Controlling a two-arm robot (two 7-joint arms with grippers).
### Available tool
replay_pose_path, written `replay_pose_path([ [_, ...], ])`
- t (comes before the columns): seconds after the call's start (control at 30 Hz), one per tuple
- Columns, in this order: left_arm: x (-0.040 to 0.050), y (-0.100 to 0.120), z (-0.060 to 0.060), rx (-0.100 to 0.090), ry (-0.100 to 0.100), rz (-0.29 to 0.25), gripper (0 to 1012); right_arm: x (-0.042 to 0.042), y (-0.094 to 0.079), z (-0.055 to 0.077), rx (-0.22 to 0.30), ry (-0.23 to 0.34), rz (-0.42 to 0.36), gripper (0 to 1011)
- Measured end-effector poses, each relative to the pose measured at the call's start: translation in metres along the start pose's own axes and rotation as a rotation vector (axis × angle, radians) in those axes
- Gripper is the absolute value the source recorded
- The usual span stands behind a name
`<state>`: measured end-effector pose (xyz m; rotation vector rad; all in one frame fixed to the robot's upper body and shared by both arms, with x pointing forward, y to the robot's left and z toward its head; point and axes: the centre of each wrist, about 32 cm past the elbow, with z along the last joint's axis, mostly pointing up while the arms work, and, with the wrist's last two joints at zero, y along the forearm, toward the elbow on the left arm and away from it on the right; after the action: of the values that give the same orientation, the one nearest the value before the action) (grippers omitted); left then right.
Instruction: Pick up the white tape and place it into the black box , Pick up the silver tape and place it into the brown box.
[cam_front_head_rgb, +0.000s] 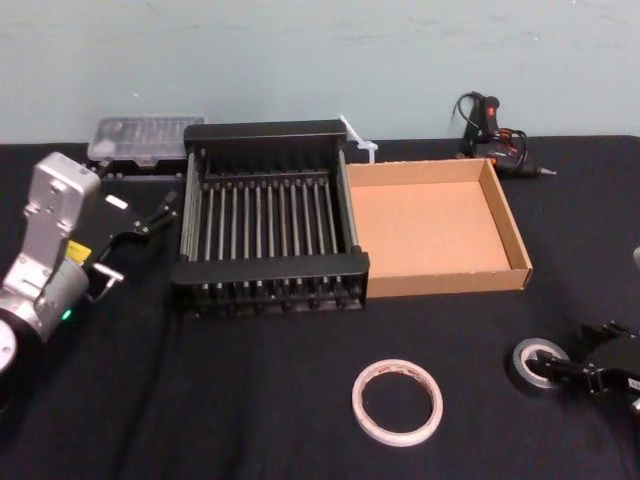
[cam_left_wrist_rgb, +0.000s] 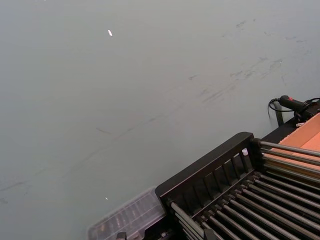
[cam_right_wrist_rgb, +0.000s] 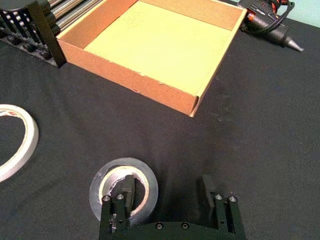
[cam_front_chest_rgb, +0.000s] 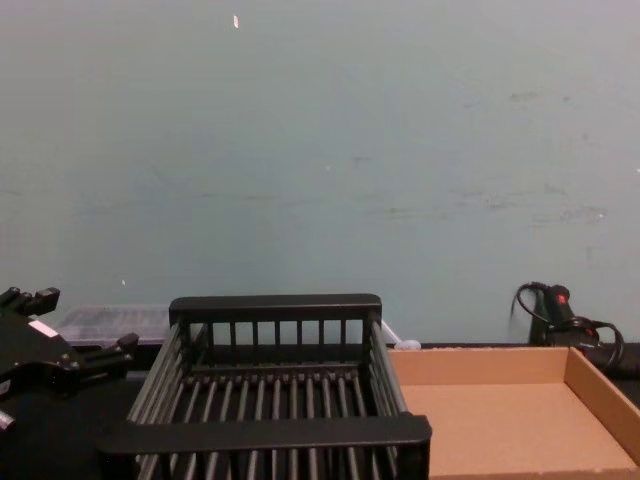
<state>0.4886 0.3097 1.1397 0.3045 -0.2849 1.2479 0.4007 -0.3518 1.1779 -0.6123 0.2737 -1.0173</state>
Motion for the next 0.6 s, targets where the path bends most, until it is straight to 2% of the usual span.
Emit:
replay_pose_path([
  [0.17,0.0000,0.0000,0.0000,0.000,0.000,0.000,1001,0.0000,-0.0001,0.0000,0.000,0.000,0.000,746],
  [0.33,0.0000,0.0000,0.0000,0.000,0.000,0.000,1001,-0.0001,-0.0001,0.0001,0.001,-0.001,-0.001,547],
  [0.37,0.0000,0.0000,0.0000,0.000,0.000,0.000,1001,-0.0001,-0.0001,0.0001,0.001,-0.001,-0.001,547],
  [0.43,0.0000,0.0000,0.0000,0.000,0.000,0.000,1001,-0.0001,-0.0001,0.0001,0.001,-0.001,-0.001,486],
  [0.47,0.0000,0.0000,0.0000,0.000,0.000,0.000,1001,-0.0001,-0.0001,0.0001,0.001,-0.001,-0.001,424],
  [0.53,0.0000,0.0000,0.0000,0.000,0.000,0.000,1001,-0.0001,-0.0001,0.0001,0.001,-0.001,-0.001,386],
  [0.6,0.0000,0.0000,0.0000,0.000,0.000,0.000,1001,-0.0001,-0.0001,0.0001,0.001,-0.001,-0.001,300],
])
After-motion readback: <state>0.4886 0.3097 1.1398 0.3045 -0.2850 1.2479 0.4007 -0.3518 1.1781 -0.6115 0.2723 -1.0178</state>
